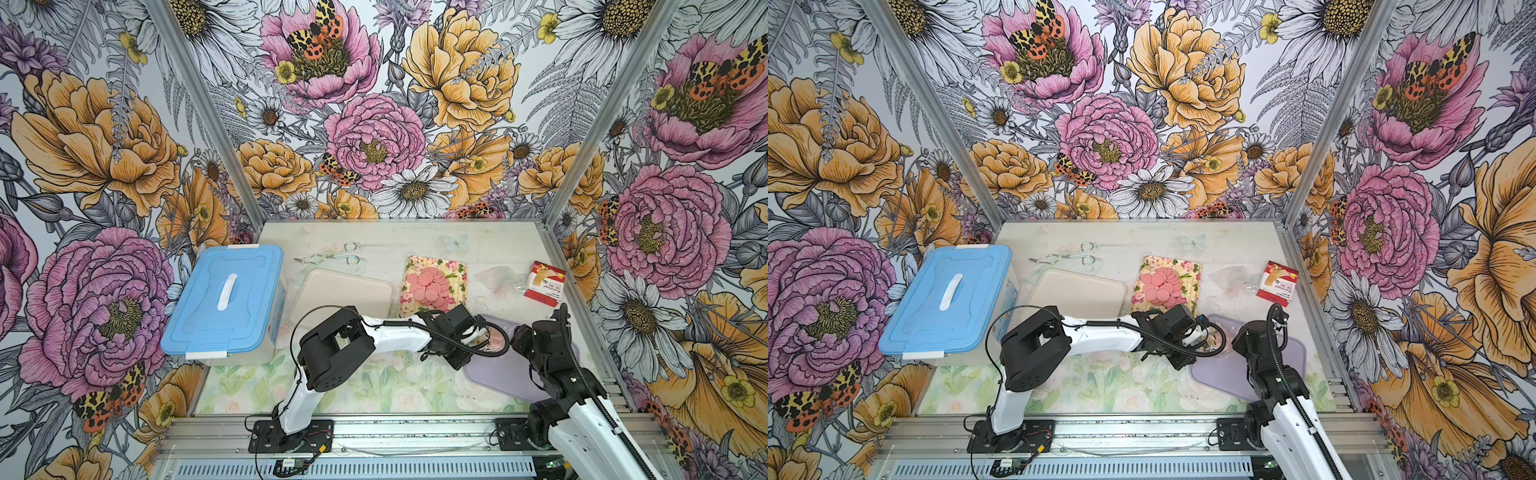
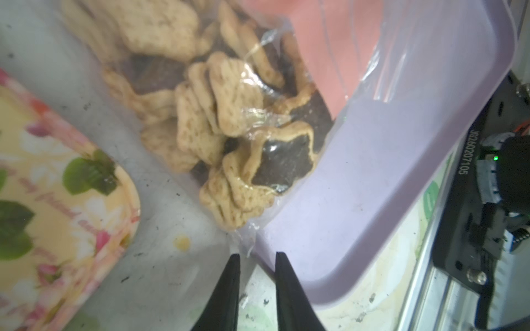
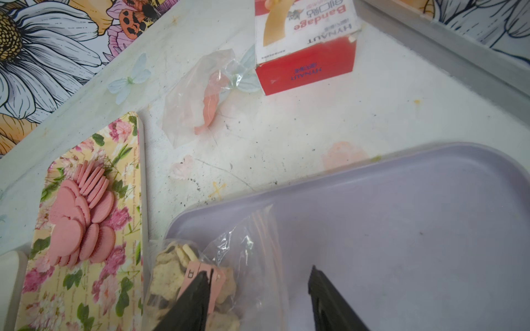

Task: Pour cookies out of the ziploc bag
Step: Adjust the tray at the center of the board.

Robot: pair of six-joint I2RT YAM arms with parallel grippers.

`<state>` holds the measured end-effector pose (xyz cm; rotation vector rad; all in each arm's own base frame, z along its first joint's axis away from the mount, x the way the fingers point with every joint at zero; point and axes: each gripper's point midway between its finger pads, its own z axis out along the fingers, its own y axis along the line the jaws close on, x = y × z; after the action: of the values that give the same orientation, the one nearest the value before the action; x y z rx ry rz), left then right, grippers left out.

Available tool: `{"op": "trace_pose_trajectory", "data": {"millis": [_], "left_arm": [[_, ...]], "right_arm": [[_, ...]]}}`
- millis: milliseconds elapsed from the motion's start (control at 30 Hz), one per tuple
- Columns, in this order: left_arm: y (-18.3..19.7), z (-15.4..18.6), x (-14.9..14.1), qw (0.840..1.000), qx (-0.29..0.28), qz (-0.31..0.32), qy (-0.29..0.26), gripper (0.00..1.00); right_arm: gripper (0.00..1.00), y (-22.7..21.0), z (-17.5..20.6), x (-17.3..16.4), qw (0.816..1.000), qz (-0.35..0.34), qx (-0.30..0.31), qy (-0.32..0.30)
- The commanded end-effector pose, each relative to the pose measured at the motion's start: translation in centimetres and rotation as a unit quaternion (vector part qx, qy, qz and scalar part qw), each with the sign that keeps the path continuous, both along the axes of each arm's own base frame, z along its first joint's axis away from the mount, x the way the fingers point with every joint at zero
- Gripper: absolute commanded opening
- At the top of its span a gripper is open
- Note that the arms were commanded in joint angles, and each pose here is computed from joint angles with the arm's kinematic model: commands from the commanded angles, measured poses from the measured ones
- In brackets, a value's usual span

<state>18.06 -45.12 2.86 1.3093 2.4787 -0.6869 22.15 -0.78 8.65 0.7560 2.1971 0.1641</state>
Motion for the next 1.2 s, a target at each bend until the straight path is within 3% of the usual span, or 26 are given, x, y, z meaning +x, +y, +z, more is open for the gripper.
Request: {"op": "trace_pose_trajectory", "data": {"millis": [0,167,367,567,900,1167], "left_arm": [[0.4,-0.1,0.8,0.999,0.019,0.002,-0.027,0.25],[0.6,1.0,0.9,0.999,0.013,0.000,-0.041,0.25],[0.9,2.2,1.2,0.999,0.005,0.002,-0.050,0.26],[1.5,4.0,1.7,0.998,-0.014,0.011,-0.063,0.26],[3.2,5.8,3.6,0.996,-0.042,0.037,-0.072,0.28],[3.7,5.7,4.1,0.996,-0.044,0.044,-0.071,0.28]], "right_arm": [[0.58,0.6,-0.8,0.5,0.999,0.003,0.042,0.002],[0.58,1.1,-2.3,1.7,0.996,0.008,0.084,0.020],[0.58,-0.2,-1.9,2.9,0.996,-0.017,0.079,0.022],[0.58,-0.1,-4.4,5.3,0.992,-0.012,0.114,0.052],[0.58,2.1,-5.9,10.2,0.985,0.045,0.163,0.023],[0.57,4.2,-4.8,13.6,0.980,0.104,0.167,0.010]]}}
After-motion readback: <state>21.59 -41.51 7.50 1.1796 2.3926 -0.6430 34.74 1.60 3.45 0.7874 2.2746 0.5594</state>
